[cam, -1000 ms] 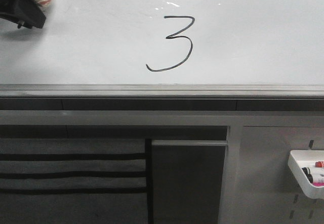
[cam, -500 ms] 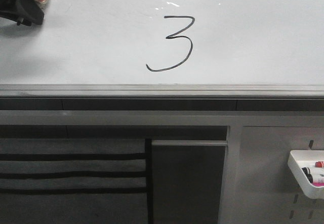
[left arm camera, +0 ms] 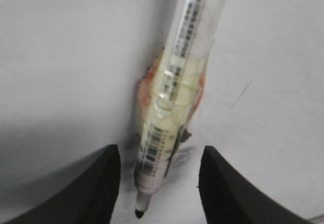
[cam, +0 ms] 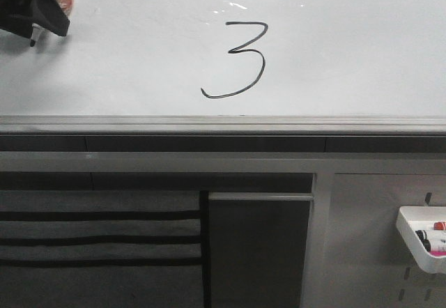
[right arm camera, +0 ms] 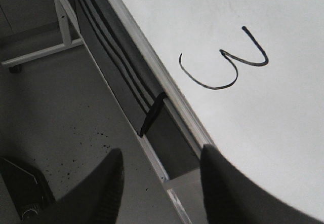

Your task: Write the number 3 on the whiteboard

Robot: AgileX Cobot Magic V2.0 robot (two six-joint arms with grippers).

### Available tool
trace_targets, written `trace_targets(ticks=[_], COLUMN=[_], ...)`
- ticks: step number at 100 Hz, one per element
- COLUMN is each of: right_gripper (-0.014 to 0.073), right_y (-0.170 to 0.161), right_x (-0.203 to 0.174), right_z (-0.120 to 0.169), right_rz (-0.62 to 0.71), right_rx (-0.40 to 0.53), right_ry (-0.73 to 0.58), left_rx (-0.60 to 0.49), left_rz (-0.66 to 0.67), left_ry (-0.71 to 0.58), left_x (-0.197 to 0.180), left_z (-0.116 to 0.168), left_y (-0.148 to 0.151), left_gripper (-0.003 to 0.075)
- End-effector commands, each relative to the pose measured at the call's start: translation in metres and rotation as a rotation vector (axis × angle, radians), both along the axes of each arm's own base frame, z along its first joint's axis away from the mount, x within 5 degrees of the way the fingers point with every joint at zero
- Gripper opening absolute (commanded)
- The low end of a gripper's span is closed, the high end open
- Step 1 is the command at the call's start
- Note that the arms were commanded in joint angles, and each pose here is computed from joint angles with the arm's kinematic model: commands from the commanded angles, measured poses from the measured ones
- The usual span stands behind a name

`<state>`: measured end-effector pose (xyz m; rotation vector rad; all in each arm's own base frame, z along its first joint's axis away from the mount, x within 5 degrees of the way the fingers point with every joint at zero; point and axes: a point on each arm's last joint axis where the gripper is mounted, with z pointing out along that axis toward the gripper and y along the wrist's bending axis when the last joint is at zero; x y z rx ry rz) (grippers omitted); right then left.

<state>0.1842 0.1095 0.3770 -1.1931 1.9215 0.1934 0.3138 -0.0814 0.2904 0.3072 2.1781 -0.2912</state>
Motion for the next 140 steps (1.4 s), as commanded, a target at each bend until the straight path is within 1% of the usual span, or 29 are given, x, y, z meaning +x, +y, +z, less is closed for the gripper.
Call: trace_targets(ticks=[1, 5, 10, 19, 25, 30, 39, 44, 50, 57, 61, 67, 74, 77, 82, 86, 102, 121, 125, 131, 136, 140], right_gripper=[0.0311, 0.0311, 0.0311, 0.0308, 0.0306, 0.0295, 0.0241, 0.0193, 0.0104, -0.0015, -0.0075, -0.0074, -0.0074, -0.0074, -0.0074, -0.0074, -0.0074, -0.0074, -0.0074, -0.0074, -0.0074, -0.0074], right_y=[-0.007, -0.01, -0.017, -0.035, -0.05, -0.059, -0.07, -0.073, -0.077, -0.08, -0.082, -0.085, -0.087, -0.087, -0.088, -0.089, -0.088, -0.088, -0.088, -0.088, -0.088, -0.088], right_x=[-0.013, -0.018, -0.025, -0.034, -0.042, -0.049, -0.064, -0.072, -0.08, -0.09, -0.097, -0.103, -0.11, -0.112, -0.115, -0.116, -0.115, -0.115, -0.115, -0.115, -0.115, -0.115], right_z=[0.019, 0.02, 0.023, 0.026, 0.029, 0.03, 0.024, 0.017, 0.007, -0.001, -0.003, -0.009, -0.016, -0.019, -0.022, -0.025, -0.03, -0.03, -0.03, -0.03, -0.03, -0.03], right_rz=[-0.021, -0.034, -0.082, -0.273, -0.476, -0.584, -0.664, -0.672, -0.677, -0.664, -0.655, -0.64, -0.634, -0.634, -0.634, -0.636, -0.642, -0.642, -0.642, -0.639, -0.639, -0.639], right_rx=[0.047, 0.047, 0.05, 0.09, 0.179, 0.247, 0.342, 0.375, 0.416, 0.469, 0.495, 0.533, 0.551, 0.551, 0.551, 0.547, 0.531, 0.531, 0.531, 0.531, 0.531, 0.531], right_ry=[-0.046, -0.028, -0.014, 0.035, 0.09, 0.122, 0.107, 0.075, 0.035, -0.027, -0.071, -0.142, -0.158, -0.158, -0.157, -0.152, -0.13, -0.13, -0.13, -0.129, -0.129, -0.129], left_rx=[0.058, 0.121, 0.179, 0.215, 0.208, 0.195, 0.179, 0.177, 0.156, 0.132, 0.116, 0.082, 0.007, -0.041, -0.074, -0.081, -0.067, -0.052, -0.021, 0.069, 0.094, 0.091], left_rz=[-0.025, -0.06, -0.095, -0.143, -0.16, -0.165, -0.165, -0.164, -0.145, -0.122, -0.105, -0.068, -0.035, -0.028, -0.024, -0.024, -0.024, -0.023, -0.02, 0.0, 0.02, 0.044], left_ry=[-0.137, -0.143, -0.139, -0.107, -0.095, -0.096, -0.125, -0.144, -0.175, -0.228, -0.275, -0.364, -0.434, -0.437, -0.431, -0.42, -0.35, -0.287, -0.315, -0.393, -0.444, -0.497], left_x=[-0.013, -0.022, -0.035, -0.066, -0.089, -0.107, -0.14, -0.157, -0.175, -0.194, -0.203, -0.212, -0.221, -0.224, -0.228, -0.23, -0.229, -0.228, -0.23, -0.235, -0.241, -0.246], left_z=[0.041, 0.048, 0.056, 0.072, 0.084, 0.094, 0.103, 0.1, 0.095, 0.085, 0.079, 0.071, 0.062, 0.058, 0.049, 0.042, 0.015, -0.008, -0.01, -0.012, -0.015, -0.018], left_y=[0.006, 0.008, 0.011, 0.016, 0.019, 0.022, 0.028, 0.032, 0.036, 0.04, 0.043, 0.046, 0.048, 0.047, 0.047, 0.048, 0.047, 0.047, 0.05, 0.056, 0.06, 0.062], left_gripper=[0.0334, 0.0334, 0.0334, 0.0334, 0.0334, 0.0334, 0.0333, 0.0325, 0.03, 0.0237, 0.0184, 0.01, 0.0013, -0.0018, -0.0018, -0.0018, -0.0018, -0.0018, -0.0018, -0.0018, -0.0018, -0.0018])
